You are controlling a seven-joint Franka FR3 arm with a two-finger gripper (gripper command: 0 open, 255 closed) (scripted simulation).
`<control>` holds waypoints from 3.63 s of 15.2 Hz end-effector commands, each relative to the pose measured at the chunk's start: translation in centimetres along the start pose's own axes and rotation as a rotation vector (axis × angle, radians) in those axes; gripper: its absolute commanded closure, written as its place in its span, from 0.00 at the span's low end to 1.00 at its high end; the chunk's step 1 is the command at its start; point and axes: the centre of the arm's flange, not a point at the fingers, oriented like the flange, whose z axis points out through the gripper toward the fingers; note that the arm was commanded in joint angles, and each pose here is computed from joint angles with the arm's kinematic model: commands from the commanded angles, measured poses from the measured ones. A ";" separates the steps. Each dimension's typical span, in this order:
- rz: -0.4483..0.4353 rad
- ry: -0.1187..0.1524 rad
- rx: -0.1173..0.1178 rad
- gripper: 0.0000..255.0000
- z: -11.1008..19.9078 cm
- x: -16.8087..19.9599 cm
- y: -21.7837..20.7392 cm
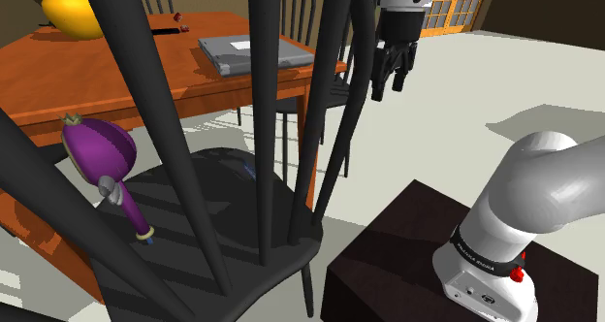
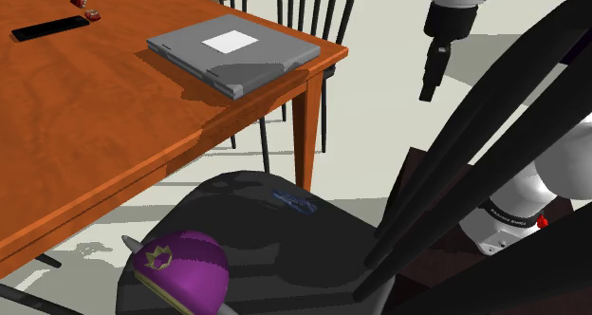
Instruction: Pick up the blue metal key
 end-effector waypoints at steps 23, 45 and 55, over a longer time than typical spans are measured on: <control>0.053 -0.032 0.025 0.00 15.1 17.0 -18.1; 0.067 -0.040 0.031 1.00 22.8 21.6 -22.3; 0.067 -0.040 0.031 1.00 19.1 21.4 -22.5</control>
